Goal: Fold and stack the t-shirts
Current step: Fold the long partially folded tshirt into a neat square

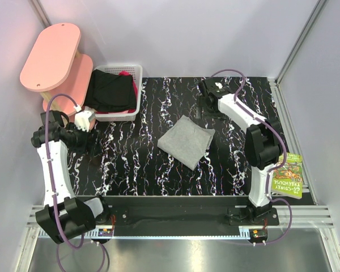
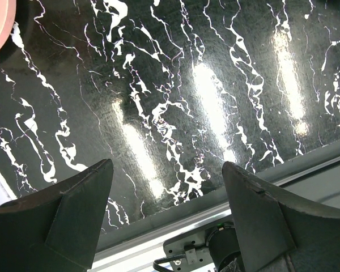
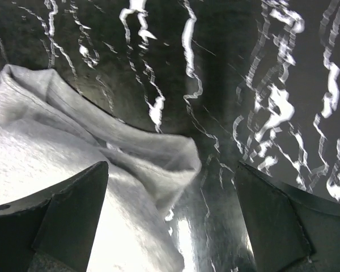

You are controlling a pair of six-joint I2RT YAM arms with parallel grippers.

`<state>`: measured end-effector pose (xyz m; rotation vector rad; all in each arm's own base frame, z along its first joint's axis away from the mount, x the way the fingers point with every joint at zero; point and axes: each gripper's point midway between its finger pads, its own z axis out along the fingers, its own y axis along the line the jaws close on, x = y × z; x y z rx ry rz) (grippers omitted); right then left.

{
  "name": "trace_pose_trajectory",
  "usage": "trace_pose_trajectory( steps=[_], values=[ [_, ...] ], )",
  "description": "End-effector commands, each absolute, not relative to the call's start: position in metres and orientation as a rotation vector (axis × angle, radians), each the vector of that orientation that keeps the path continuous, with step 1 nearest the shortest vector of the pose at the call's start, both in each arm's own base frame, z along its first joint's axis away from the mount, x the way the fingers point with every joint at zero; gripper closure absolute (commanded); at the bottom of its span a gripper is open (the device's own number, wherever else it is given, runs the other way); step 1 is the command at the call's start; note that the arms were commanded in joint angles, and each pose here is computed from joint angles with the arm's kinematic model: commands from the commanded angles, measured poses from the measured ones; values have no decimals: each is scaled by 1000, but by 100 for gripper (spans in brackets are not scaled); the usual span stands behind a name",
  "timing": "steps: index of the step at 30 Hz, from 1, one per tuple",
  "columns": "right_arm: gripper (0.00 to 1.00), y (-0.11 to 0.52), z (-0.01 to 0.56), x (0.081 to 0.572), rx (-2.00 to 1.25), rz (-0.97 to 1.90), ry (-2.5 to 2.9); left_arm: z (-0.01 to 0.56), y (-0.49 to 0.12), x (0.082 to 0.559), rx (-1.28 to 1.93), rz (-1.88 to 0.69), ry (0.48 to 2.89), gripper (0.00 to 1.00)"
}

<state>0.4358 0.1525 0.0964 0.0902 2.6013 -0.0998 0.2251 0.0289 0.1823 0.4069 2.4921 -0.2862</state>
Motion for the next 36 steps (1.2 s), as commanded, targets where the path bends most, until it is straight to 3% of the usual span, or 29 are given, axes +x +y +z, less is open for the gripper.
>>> trace_pose_trajectory(
  steps=[1,6,10,23,28,36],
  values=[
    [0,155,157,424,192,27,2505,186,24,224,449,-283,2455,16],
    [0,258,196,364,-67,938,2493,183,23,223,445,-296,2466,16],
    [0,288,191,329,-139,1316,2483,185,21,224,447,-295,2459,16],
    [0,254,33,334,255,1409,2785,185,16,218,495,-280,2475,15],
    [0,266,51,328,254,1664,2711,185,13,220,501,-291,2477,15],
    [0,277,164,339,55,1832,2456,188,-3,224,545,-336,2474,13]
  ],
)
